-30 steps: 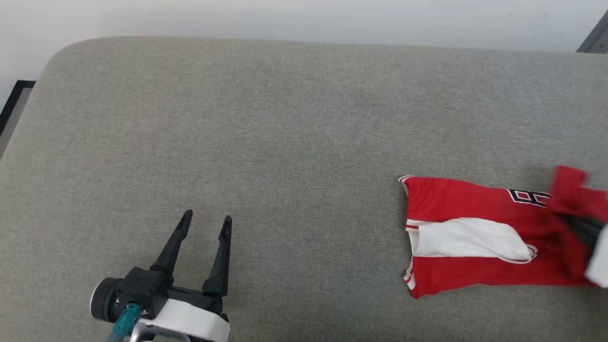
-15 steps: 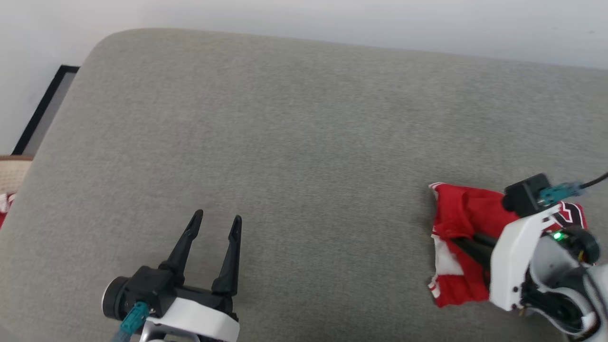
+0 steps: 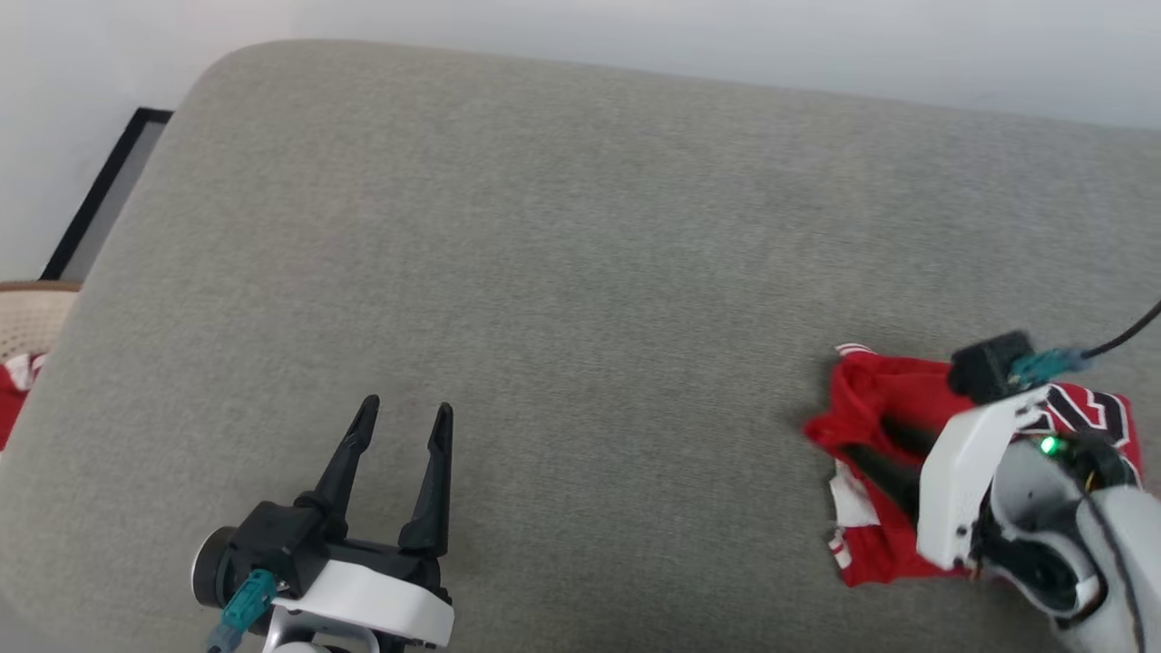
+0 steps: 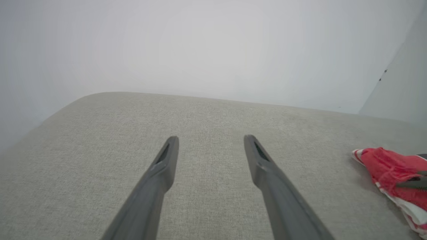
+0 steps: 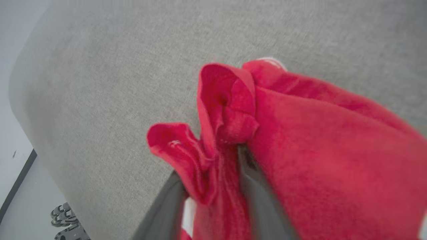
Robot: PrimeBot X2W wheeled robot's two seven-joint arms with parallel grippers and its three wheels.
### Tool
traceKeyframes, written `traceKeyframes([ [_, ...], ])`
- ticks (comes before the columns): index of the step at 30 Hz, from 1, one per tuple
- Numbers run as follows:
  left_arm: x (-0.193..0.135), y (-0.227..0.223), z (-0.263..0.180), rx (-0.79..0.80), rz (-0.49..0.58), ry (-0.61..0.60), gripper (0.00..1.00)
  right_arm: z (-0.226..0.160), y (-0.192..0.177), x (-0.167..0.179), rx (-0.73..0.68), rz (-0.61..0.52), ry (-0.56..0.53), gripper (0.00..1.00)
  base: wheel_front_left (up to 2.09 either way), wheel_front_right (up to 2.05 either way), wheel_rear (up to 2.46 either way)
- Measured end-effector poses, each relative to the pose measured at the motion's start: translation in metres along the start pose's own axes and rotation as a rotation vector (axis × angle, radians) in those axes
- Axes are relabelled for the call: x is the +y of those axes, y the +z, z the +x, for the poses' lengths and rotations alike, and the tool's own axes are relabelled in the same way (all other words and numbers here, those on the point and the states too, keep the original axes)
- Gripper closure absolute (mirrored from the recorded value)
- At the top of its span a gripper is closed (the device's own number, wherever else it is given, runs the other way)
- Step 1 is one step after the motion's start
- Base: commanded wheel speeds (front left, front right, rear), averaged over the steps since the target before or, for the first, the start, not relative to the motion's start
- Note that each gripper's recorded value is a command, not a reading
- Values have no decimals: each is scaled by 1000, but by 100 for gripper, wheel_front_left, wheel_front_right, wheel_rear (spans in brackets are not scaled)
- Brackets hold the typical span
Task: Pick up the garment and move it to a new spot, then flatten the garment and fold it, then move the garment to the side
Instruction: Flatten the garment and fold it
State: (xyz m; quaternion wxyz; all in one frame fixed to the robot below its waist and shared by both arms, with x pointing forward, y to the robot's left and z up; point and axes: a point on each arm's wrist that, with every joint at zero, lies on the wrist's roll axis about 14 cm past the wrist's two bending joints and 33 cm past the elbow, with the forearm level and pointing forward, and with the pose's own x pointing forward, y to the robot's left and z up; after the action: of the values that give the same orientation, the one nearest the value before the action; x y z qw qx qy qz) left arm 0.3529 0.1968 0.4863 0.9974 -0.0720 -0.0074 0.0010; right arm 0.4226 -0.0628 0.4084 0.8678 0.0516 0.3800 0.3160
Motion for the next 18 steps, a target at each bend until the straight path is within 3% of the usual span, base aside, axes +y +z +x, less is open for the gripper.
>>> traceKeyframes([
  [7,-8,4,7,-17,-15,-30,0,-36,38,-15,-168,27,-46,0,0,0,0],
  [18,-31,-12,7,28,-57,-105,0,-107,41,-83,-447,66,-297,0,0,0,0],
])
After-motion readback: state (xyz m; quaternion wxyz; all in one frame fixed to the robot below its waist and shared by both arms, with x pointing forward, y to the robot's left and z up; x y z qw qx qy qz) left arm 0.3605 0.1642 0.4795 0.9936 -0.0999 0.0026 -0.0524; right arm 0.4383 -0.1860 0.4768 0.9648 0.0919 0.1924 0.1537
